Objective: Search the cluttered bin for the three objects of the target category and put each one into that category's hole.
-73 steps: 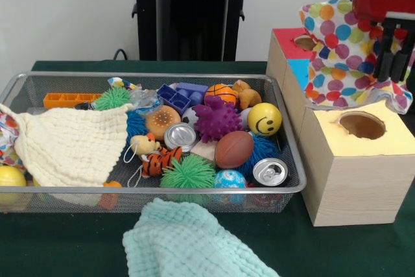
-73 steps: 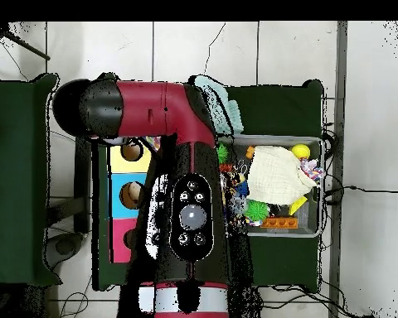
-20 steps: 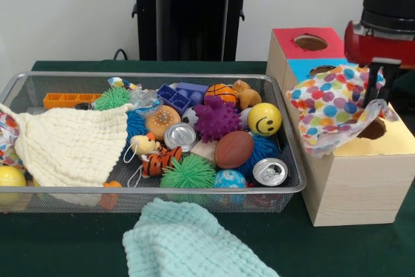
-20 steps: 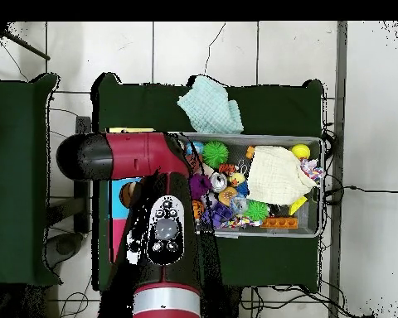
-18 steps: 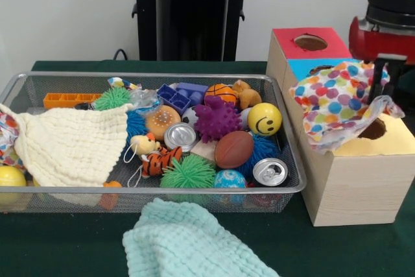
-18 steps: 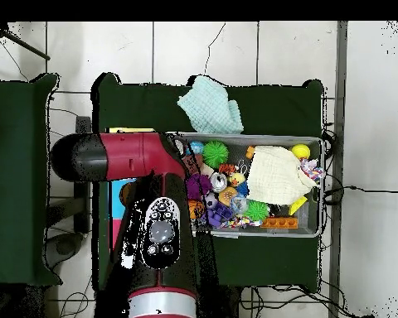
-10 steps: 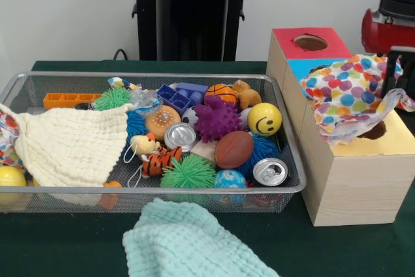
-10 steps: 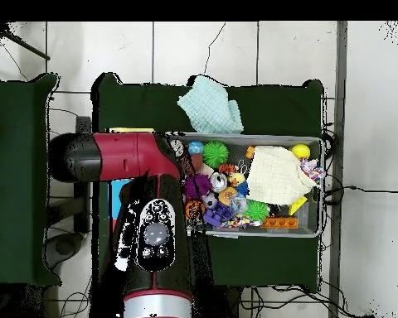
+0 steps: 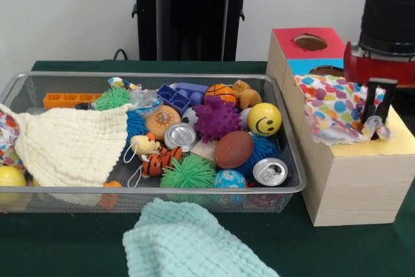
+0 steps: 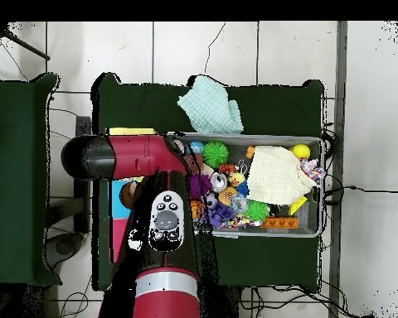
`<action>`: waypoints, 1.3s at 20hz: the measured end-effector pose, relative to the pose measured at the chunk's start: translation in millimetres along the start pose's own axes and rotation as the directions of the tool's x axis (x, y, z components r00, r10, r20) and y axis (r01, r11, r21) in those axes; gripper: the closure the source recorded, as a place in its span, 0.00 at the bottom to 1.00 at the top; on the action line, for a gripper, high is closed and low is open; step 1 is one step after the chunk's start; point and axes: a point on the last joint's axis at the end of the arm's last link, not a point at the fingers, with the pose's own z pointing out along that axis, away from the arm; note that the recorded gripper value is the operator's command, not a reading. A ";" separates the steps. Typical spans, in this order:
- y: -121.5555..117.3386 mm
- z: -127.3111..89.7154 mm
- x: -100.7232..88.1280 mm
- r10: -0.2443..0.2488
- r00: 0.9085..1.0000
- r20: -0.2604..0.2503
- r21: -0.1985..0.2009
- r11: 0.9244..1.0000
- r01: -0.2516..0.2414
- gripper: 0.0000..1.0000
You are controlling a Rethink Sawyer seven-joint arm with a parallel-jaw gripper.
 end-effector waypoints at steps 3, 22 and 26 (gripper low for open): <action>-8.2 15.6 -1.0 0.012 1.000 0.002 -0.001 1.000 -0.012 1.00; 0.1 68.0 -11.8 -0.004 1.000 -0.009 0.012 1.000 0.004 1.00; 5.6 68.2 -16.1 -0.017 0.997 -0.077 0.051 0.998 0.021 1.00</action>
